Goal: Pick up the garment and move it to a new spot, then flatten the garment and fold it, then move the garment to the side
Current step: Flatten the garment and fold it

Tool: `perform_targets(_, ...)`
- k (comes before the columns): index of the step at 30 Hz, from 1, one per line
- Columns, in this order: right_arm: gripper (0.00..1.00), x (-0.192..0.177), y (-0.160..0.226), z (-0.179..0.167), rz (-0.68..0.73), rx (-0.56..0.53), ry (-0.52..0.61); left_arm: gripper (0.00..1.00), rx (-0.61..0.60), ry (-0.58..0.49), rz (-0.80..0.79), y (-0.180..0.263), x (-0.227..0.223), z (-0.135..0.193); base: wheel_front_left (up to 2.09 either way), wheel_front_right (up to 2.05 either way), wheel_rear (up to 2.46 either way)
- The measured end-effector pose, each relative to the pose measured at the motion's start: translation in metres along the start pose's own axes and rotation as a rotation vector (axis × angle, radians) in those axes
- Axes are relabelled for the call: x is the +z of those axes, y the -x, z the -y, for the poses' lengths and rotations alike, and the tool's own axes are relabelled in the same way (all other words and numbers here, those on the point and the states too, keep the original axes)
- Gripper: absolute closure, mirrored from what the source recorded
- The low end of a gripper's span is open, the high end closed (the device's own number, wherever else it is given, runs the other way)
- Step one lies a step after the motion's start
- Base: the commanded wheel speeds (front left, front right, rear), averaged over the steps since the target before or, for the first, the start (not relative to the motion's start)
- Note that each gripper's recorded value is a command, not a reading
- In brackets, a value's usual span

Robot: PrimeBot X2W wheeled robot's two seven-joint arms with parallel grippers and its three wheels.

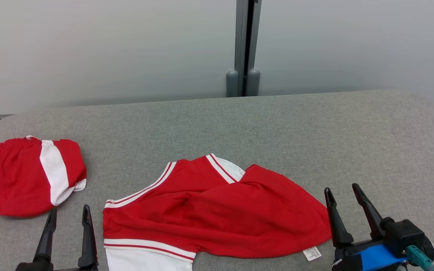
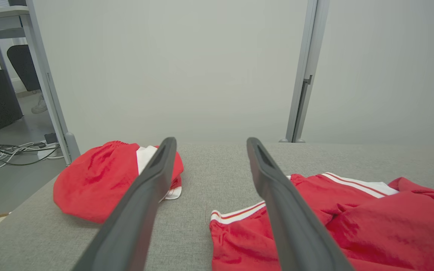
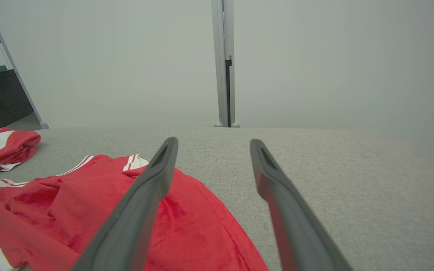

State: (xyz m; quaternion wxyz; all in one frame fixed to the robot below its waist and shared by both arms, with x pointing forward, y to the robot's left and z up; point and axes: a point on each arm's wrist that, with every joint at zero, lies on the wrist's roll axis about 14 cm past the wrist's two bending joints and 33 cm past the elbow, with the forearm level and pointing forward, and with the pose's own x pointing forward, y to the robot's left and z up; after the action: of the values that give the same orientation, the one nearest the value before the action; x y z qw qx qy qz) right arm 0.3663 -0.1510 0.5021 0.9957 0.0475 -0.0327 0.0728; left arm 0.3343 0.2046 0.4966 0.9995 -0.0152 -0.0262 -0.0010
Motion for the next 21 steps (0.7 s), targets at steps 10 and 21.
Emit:
perform_targets(10,0.00,-0.004,0.002,0.003,-0.014,-0.008,0.000,0.00,-0.011,0.000,-0.008,-0.002,-0.003,0.003,0.00,0.00,0.00)
perform_targets(21,0.00,-0.043,0.008,0.019,-0.143,-0.054,0.021,0.00,-0.031,0.023,-0.156,0.009,-0.048,0.009,0.00,0.00,0.00)
